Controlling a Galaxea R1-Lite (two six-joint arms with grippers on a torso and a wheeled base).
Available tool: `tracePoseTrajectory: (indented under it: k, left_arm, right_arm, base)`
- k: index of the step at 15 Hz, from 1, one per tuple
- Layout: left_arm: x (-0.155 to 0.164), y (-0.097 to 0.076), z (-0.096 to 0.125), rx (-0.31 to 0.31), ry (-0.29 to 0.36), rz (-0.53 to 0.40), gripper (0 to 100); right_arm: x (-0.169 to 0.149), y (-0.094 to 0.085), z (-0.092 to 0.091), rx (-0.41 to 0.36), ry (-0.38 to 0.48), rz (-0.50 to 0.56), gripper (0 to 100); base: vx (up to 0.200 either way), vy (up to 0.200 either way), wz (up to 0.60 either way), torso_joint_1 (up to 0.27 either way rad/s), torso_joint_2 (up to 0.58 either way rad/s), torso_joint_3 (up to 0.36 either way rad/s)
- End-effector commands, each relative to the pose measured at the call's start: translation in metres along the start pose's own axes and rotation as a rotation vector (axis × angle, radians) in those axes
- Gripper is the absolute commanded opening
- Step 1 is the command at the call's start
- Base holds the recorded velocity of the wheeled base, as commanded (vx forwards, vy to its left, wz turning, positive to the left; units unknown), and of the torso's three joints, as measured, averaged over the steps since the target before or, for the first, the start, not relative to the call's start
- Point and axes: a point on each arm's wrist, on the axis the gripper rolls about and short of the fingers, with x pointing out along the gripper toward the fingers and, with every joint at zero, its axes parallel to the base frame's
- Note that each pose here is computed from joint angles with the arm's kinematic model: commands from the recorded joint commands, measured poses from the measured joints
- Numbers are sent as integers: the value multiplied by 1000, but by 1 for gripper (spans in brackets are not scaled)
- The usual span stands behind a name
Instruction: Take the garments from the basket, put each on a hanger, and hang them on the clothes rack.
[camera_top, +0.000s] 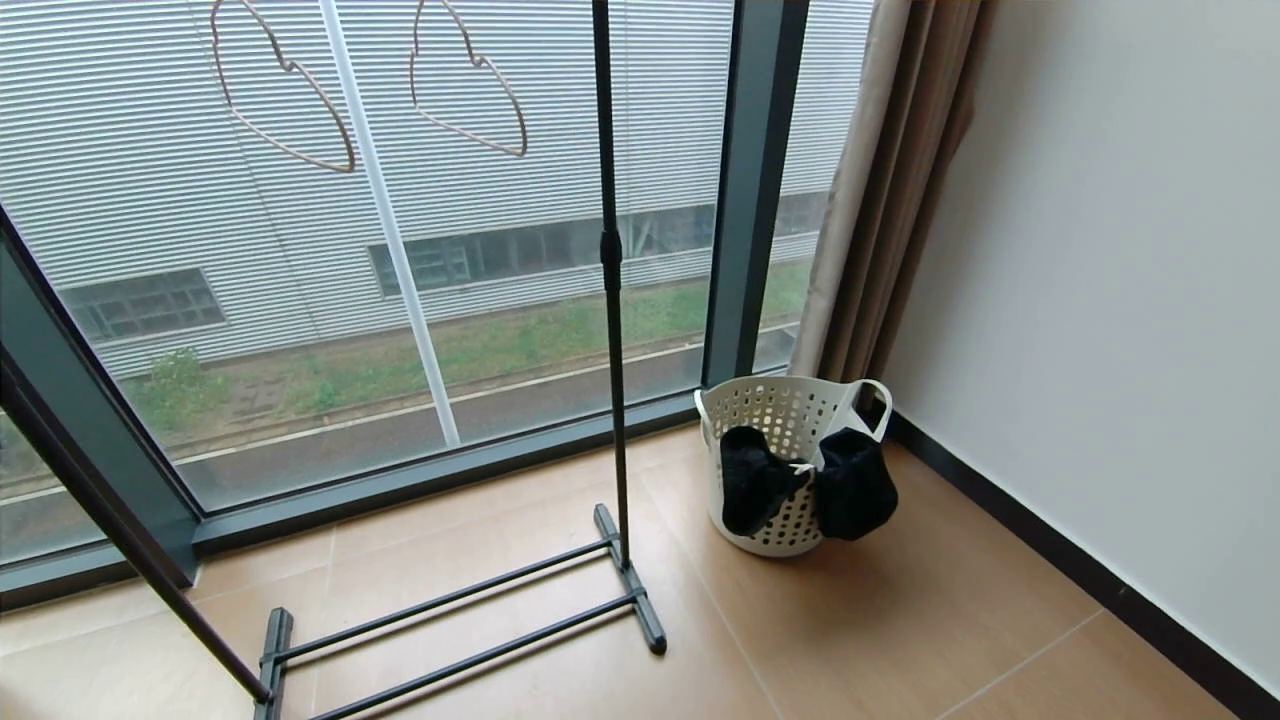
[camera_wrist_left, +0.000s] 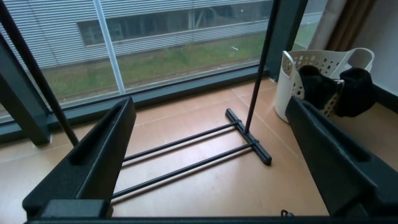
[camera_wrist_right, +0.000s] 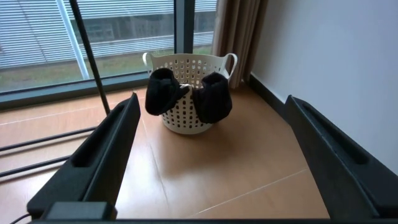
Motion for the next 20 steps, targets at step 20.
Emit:
tracePoseTrajectory:
  k: [20]
  left_arm:
    - [0, 0, 0, -6, 1, 3, 100]
  right_arm:
    - [0, 0, 0, 0, 1, 0, 100]
  base:
    - [160, -30, 0, 2, 3, 0]
